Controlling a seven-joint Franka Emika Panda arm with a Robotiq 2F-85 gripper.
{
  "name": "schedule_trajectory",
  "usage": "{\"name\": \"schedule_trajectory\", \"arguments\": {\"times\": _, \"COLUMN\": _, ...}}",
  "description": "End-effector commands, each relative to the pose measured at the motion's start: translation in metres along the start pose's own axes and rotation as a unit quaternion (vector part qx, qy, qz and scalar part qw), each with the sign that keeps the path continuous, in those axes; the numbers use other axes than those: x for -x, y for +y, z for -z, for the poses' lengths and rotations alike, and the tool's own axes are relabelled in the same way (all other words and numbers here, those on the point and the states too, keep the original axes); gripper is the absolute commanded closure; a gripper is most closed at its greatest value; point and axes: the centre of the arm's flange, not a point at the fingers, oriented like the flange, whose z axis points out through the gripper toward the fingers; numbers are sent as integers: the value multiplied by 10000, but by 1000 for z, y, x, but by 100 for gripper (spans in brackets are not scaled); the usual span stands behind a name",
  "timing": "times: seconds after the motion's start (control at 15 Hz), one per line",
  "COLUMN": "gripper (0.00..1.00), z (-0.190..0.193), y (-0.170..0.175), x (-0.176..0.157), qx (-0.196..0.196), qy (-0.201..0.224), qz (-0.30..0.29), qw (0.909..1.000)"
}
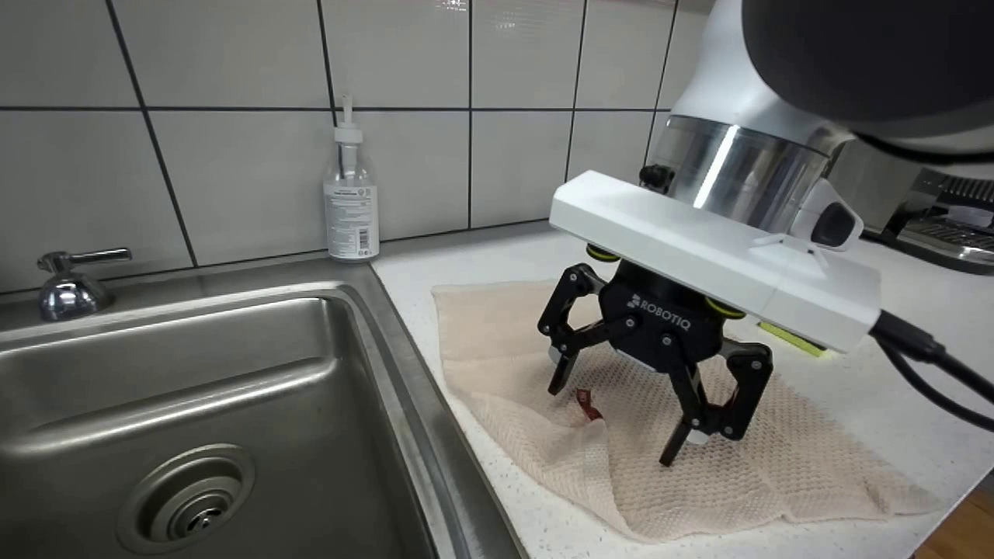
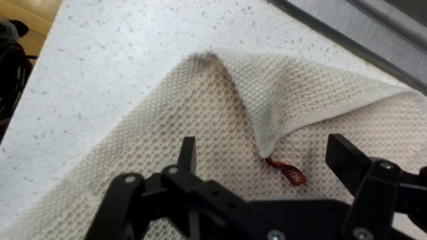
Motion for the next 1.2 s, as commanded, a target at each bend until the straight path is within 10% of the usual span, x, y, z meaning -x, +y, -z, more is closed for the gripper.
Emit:
{"name": "schedule_trajectory", "arguments": {"times": 0.0, "gripper": 0, "z": 13, "y": -1, "x": 1, "qx": 52, "qy": -11, "qz": 73, "qw": 10000}}
{"name": "schedule_trajectory", "arguments": {"times": 0.47, "gripper": 0, "z": 13, "y": -2, "x": 2, "qx": 51, "qy": -7, "qz": 90, "qw": 9999}}
{"name": "schedule_trajectory", "arguments": {"times": 0.53, "gripper": 25, "z": 13, "y": -2, "x": 2, "qx": 49, "qy": -6, "qz": 93, "qw": 9999}}
{"name": "schedule_trajectory", "arguments": {"times": 1.13, "gripper": 89, "z": 13, "y": -2, "x": 1, "qx": 43, "qy": -7, "qz": 75, "qw": 10000}}
